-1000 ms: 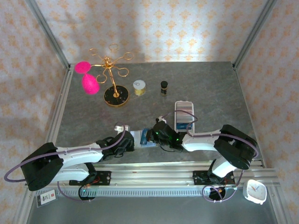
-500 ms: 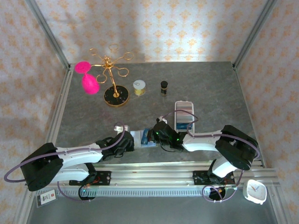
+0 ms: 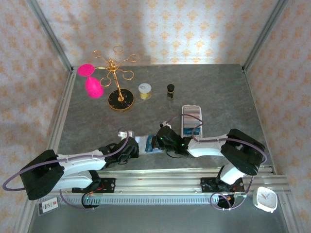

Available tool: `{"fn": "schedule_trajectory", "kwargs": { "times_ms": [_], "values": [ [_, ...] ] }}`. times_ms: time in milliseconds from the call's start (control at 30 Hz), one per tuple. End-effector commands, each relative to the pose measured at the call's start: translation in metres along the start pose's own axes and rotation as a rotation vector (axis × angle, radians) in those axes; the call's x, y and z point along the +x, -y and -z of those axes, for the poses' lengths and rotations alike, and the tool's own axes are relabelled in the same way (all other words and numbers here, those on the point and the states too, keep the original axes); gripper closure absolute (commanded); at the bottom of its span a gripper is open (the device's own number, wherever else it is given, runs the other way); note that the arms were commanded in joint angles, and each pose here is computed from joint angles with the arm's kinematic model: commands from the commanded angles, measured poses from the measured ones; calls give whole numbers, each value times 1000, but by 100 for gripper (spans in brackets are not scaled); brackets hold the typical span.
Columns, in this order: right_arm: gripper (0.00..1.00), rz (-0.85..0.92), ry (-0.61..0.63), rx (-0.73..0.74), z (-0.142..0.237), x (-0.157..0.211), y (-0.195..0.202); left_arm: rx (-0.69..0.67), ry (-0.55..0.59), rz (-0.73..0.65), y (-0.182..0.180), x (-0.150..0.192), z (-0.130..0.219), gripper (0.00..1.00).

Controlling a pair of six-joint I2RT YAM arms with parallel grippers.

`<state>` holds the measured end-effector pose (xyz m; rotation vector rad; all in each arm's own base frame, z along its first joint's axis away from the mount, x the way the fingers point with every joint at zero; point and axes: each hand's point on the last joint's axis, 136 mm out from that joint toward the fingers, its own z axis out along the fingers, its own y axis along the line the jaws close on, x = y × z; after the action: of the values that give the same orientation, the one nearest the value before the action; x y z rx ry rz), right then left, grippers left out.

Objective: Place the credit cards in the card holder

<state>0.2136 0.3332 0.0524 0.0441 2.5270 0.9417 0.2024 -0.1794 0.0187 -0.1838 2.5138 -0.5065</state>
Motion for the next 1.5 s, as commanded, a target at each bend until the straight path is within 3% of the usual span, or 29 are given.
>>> {"fn": "schedule_trajectory", "kwargs": {
  "times_ms": [0, 767, 967, 1300, 1467],
  "values": [
    [100, 3, -39, -11, -5, 10, -2, -83, -29, -7, -25, 12, -1, 100],
    [100, -199, -32, -203, 2, 9, -19, -84, -24, -3, -29, 13, 3, 100],
    [100, -206, -46, -172, -4, 11, -12, -86, -7, 10, -29, 10, 5, 98],
    [100, -177, -103, -26, -22, 27, 16, -36, 59, 38, -19, -6, 16, 65],
    [100, -158, -116, 11, -24, 31, 24, -95, 100, 32, -28, -15, 22, 59]
  ]
}}
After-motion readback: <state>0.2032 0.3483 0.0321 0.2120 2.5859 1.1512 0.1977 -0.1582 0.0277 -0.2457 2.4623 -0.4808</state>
